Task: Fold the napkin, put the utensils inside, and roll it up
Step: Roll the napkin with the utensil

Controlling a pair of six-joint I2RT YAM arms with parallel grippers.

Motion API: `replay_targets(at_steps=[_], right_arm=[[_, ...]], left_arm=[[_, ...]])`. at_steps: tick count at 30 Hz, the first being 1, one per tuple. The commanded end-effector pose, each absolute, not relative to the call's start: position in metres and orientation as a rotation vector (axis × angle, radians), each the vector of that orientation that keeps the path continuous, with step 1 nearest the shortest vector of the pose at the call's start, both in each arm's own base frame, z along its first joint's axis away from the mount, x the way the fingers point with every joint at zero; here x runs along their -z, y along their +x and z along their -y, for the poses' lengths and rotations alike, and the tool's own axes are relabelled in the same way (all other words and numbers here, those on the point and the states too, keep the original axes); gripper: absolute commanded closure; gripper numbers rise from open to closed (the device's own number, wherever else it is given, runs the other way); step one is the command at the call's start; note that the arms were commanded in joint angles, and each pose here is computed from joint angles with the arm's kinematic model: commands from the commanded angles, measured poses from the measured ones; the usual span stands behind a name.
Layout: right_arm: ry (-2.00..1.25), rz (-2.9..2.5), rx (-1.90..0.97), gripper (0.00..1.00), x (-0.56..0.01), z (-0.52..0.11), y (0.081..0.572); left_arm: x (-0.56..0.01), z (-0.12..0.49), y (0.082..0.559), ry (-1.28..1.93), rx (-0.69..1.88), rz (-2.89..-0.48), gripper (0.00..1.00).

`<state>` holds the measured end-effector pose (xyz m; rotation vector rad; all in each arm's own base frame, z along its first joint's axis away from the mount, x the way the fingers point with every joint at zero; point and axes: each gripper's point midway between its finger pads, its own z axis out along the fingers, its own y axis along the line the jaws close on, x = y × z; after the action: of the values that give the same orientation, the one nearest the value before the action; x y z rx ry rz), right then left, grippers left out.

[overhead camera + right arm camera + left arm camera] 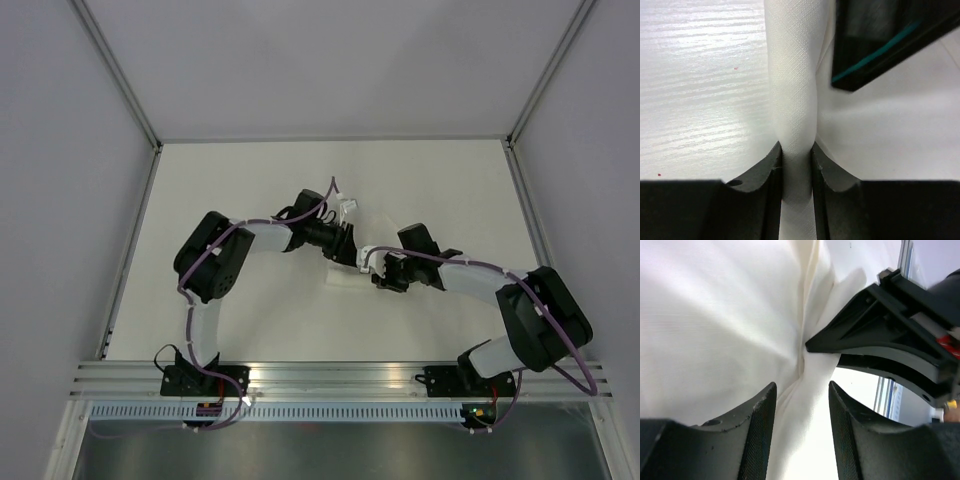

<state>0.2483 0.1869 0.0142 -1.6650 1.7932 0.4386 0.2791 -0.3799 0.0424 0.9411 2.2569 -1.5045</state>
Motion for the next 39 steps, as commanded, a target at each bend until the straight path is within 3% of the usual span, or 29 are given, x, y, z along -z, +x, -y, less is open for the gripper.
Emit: replay_targets(at_steps=[1, 6, 8, 14, 20, 29, 39], right_arm=[[-1.797, -1.922, -0.616, 0.94, 0.013, -0.175, 0.211], [-1.814, -1.995, -0.831, 0.95, 0.014, -0.173, 0.205], [-1.822, -2.003, -0.9, 0.95, 0.01, -0.172, 0.207], [-1.893, -2.063, -1.145, 0.95, 0.016, -0.165, 0.198], [-1.866, -2.164, -1.367, 0.94, 0.023, -0.162, 0.196], [-1.833, -2.208, -1.393, 0.94, 0.024, -0.162, 0.203], [-1.818, -2.234, -1.382, 0.94, 0.025, -0.162, 0.206]], left_arm=[[-0.116, 0.372, 0.32, 0.749, 1.482, -2.024, 0.49], [-0.125, 0.336, 0.335, 0.521, 1.26, -1.948, 0.5], [-0.154, 0.322, 0.346, 0.428, 1.169, -1.804, 0.5], [-0.156, 0.292, 0.327, 0.365, 0.896, -1.677, 0.53], [-0.134, 0.323, 0.287, 0.657, 0.673, -1.644, 0.53], [-0.088, 0.382, 0.235, 1.222, 0.379, -1.499, 0.52], [-0.067, 0.404, 0.2, 1.42, 0.362, -1.417, 0.41]])
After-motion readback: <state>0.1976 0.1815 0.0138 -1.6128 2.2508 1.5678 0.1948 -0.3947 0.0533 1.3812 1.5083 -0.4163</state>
